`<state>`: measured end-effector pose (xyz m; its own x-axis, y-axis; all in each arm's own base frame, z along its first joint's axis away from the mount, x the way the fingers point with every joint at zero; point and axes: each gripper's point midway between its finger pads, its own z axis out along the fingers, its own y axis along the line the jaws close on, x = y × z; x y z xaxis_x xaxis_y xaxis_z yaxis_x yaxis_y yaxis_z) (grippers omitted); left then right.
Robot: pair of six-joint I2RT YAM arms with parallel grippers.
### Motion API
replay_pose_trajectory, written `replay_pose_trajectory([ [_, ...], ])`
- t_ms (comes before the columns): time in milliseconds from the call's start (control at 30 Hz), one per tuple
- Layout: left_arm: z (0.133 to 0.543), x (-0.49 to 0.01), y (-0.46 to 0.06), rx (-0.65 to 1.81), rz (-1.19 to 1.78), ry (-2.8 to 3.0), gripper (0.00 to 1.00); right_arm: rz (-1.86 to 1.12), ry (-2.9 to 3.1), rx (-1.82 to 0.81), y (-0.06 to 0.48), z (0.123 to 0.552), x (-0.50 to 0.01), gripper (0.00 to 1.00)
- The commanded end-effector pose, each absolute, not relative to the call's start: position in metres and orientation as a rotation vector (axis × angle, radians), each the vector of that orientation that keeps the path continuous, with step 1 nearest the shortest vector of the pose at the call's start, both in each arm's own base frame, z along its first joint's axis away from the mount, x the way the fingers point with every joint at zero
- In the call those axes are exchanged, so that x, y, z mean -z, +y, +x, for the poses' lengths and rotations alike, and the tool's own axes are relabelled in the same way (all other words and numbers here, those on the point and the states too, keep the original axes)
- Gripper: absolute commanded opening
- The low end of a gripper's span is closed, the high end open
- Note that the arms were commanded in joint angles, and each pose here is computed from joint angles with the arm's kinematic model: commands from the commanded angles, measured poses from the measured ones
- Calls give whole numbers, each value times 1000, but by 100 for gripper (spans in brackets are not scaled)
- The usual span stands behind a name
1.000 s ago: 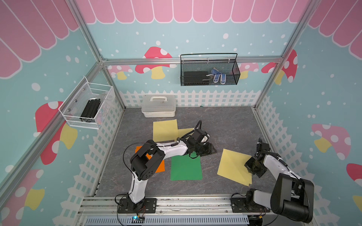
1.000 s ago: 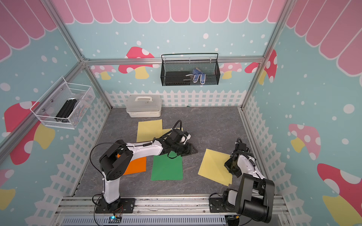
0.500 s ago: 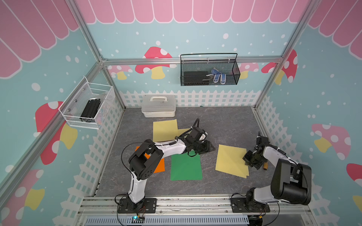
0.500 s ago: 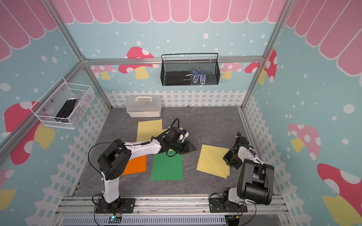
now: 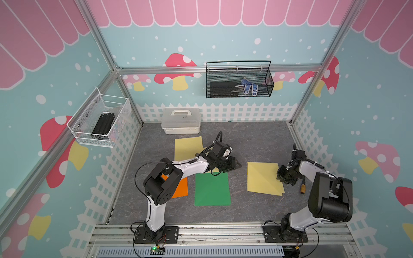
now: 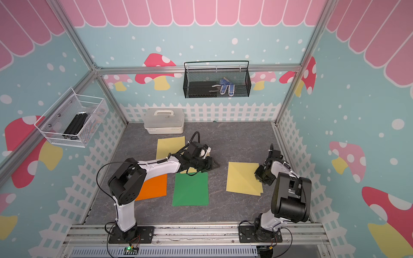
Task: Sort the scattered colored papers by color
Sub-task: Move the colored paper at the center of the board, then pick up the colored paper from the center of the board.
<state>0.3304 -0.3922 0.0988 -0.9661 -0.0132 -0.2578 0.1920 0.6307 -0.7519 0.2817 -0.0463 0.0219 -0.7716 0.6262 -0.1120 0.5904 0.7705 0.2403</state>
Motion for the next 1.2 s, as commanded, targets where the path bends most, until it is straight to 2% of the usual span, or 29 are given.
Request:
replay_pose_trajectory([
  [0, 350, -122, -365, 1183, 135, 2545, 56, 880, 2720, -191, -50, 287, -47, 27],
  [200, 380, -131, -318, 1069, 59, 2521, 56, 671, 2571, -127, -26, 316, -132, 35],
  [333, 393, -127, -287, 974, -2, 2548, 56, 538, 2520, -372, 21, 345, -163, 41],
  [400, 400, -125, -275, 962, -35, 2549, 56, 453, 2510, -529, 50, 361, -169, 52],
  [433, 403, -124, -270, 950, -51, 2553, 56, 391, 2514, -596, 66, 371, -168, 58],
  [633, 414, -120, -255, 929, -76, 2563, 56, 240, 2598, -908, 133, 413, -142, 67],
  [867, 410, -108, -260, 965, -86, 2599, 55, 239, 2647, -1086, 167, 433, -117, 67],
  [1033, 425, -95, -224, 944, -235, 2590, 55, 160, 2696, -1149, 196, 431, -105, 67],
  [1167, 437, -90, -196, 940, -325, 2562, 55, 50, 2782, -1060, 217, 429, -97, 67],
])
